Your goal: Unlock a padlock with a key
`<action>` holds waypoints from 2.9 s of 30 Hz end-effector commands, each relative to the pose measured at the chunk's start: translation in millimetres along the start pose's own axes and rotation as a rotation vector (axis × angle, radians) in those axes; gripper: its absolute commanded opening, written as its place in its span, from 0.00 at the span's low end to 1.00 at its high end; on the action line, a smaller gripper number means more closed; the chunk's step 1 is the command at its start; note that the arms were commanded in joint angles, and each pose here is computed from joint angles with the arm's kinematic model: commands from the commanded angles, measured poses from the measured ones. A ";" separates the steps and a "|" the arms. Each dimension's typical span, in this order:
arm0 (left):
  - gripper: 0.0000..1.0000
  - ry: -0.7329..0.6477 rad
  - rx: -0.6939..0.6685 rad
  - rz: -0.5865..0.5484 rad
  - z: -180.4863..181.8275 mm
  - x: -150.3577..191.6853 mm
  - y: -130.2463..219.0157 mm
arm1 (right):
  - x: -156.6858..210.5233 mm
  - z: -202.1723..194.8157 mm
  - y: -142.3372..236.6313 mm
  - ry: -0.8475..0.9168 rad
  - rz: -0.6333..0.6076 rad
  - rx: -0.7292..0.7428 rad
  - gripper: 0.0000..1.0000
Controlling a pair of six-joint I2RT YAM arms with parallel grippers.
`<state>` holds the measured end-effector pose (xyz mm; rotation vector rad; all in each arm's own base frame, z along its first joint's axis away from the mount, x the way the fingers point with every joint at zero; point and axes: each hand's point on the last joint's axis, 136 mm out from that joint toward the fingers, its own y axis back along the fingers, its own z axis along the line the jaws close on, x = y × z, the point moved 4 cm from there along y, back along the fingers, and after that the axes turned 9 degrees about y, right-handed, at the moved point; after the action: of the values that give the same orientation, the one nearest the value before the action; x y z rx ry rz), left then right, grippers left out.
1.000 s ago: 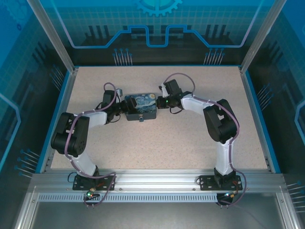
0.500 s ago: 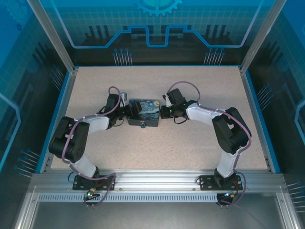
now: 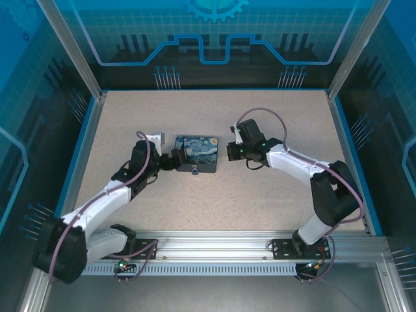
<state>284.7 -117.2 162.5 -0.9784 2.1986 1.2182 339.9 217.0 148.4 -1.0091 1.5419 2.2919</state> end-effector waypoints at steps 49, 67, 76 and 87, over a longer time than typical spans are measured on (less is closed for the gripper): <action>0.89 0.056 0.343 0.113 -5.0 59.7 -73.8 | -19.6 28.9 -79.4 -0.012 0.112 -0.235 0.00; 0.82 0.078 0.420 0.205 -11.3 77.0 -101.1 | -8.6 21.8 -83.9 0.005 0.161 -0.193 0.00; 0.75 0.085 0.456 0.240 -22.0 80.0 -109.9 | -10.7 23.1 -82.3 0.007 0.153 -0.202 0.00; 0.66 0.119 0.509 0.252 -39.8 76.2 -107.6 | -11.0 23.5 -80.8 0.005 0.146 -0.208 0.00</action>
<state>315.8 -208.5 67.4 -0.6285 2.5586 0.7093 388.9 285.2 126.8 -1.0696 1.3246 2.5543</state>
